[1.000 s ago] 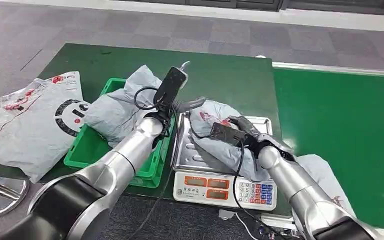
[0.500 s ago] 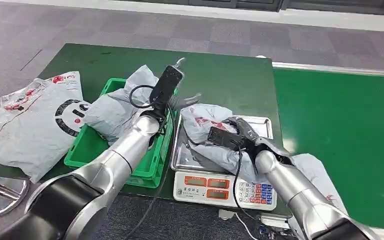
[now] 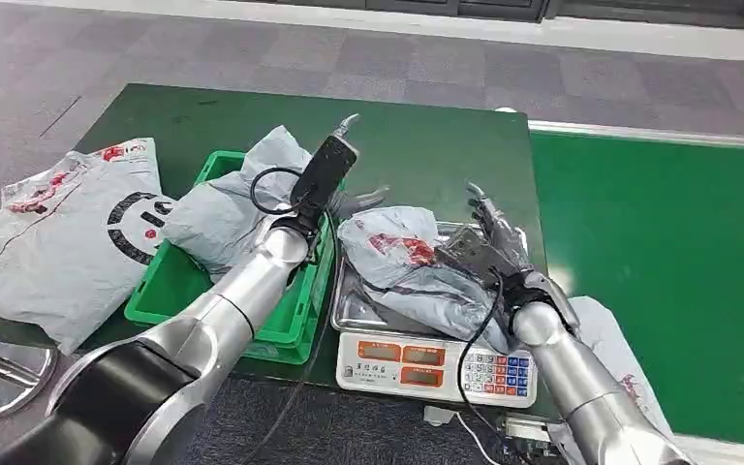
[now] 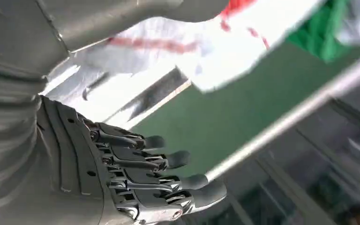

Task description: Moved the parcel from conveyor to table for the left to box.

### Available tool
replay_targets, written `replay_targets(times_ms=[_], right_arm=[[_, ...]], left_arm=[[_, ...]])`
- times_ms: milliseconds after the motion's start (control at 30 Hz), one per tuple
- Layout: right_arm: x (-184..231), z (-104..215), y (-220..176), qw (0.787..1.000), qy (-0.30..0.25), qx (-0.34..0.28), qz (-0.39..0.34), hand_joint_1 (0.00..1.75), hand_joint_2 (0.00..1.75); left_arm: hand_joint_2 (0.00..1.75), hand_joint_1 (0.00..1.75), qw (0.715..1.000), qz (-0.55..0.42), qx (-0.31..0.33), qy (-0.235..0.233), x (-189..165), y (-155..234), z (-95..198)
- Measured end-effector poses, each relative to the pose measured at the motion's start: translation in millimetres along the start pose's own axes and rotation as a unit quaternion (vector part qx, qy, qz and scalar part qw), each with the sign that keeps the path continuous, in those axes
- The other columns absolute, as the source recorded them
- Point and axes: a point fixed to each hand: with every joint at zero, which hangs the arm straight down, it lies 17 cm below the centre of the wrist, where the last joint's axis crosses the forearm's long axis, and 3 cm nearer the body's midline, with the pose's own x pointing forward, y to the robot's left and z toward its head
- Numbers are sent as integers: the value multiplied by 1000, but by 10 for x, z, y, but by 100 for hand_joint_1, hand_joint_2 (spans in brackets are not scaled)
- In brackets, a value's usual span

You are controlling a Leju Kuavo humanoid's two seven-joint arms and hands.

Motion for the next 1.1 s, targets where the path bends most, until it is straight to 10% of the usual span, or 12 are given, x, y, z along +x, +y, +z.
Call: replay_targets(times_ms=[333, 367, 533, 567, 1100], right_arm=[[131, 136, -498, 994, -26, -89, -59, 0, 175], [133, 148, -546, 993, -26, -97, -65, 0, 0], [128, 251, -858, 985, -29, -148, -90, 0, 0], [143, 276, -935, 982, -34, -160, -93, 0, 175], [-352, 947, -2252, 944, -17, -316, -94, 0, 175]], left_arm=[[175, 0, 1000, -14, -3, -3, 33, -69, -5], [175, 0, 1000, -17, -4, -3, 35, -72, -7], [175, 0, 999, -50, -13, 1, 32, -132, -19], [175, 0, 998, -59, -22, 5, 21, -174, -16], [175, 0, 887, -408, -218, -8, -549, -1013, 430]])
